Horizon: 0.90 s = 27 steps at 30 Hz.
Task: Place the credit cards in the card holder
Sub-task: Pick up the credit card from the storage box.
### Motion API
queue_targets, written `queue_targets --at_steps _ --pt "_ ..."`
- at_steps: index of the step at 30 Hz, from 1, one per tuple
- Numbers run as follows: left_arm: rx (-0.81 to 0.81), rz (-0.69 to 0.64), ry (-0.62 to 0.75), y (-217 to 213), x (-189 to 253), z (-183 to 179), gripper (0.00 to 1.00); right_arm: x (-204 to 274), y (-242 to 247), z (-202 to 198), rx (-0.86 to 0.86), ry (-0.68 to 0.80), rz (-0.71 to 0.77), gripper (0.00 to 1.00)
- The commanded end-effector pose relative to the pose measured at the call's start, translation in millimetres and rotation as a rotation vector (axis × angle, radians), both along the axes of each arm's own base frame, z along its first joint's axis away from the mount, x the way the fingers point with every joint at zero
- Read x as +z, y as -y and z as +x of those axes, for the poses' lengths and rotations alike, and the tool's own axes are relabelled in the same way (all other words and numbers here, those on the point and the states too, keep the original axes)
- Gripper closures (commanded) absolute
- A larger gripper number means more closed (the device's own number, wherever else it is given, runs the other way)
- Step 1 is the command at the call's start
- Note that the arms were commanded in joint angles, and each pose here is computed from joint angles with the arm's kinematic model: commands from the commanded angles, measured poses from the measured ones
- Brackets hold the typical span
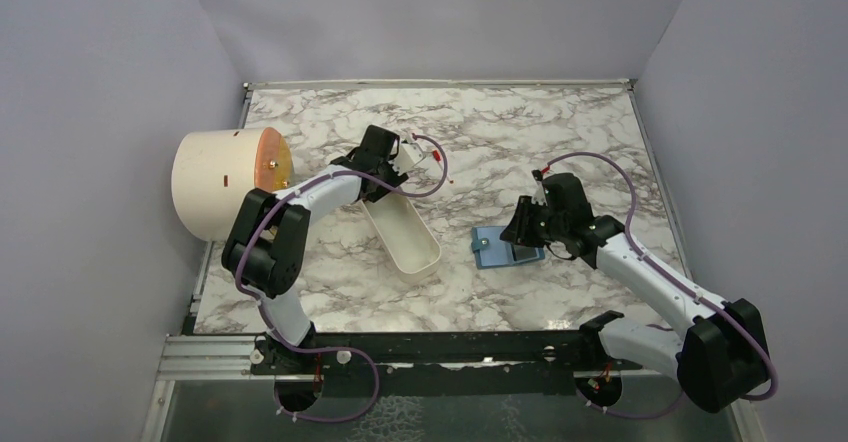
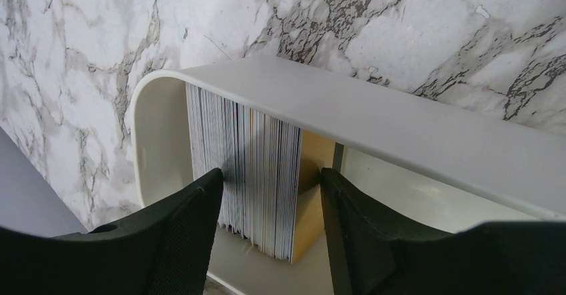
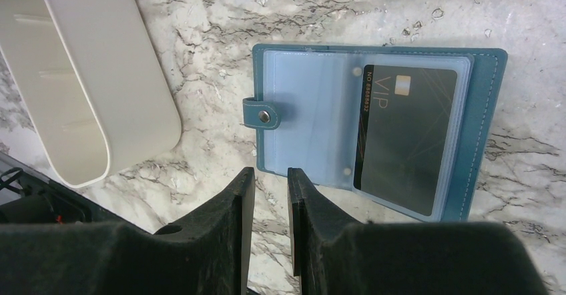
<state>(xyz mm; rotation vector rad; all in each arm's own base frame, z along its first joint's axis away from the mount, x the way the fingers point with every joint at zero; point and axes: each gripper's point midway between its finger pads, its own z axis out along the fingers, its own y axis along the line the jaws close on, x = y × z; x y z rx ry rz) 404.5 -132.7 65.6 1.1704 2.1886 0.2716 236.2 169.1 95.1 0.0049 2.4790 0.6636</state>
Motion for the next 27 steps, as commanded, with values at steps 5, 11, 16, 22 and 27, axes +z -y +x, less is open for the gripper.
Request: queue_targets --at_steps 5,11,16,22,27 --pt "0.034 0.044 0.058 -8.8 10.9 10.9 0.46 12.7 -4.1 7.9 0.011 0.039 0.005 0.75" --pt "0.039 0.05 0.069 -9.5 14.8 11.3 0.51 11.9 -4.6 6.8 0.012 0.039 0.012 0.75" --pt "0.04 0.045 0.076 -8.6 18.5 11.1 0.53 12.0 -3.1 5.4 0.008 0.04 0.009 0.75" --pt "0.037 0.042 0.086 -6.9 25.2 10.9 0.57 13.1 -3.3 5.0 0.007 0.043 0.014 0.75" --pt "0.036 0.033 0.068 -3.6 23.0 7.2 0.63 14.0 -4.5 4.3 0.01 0.044 0.022 0.75"
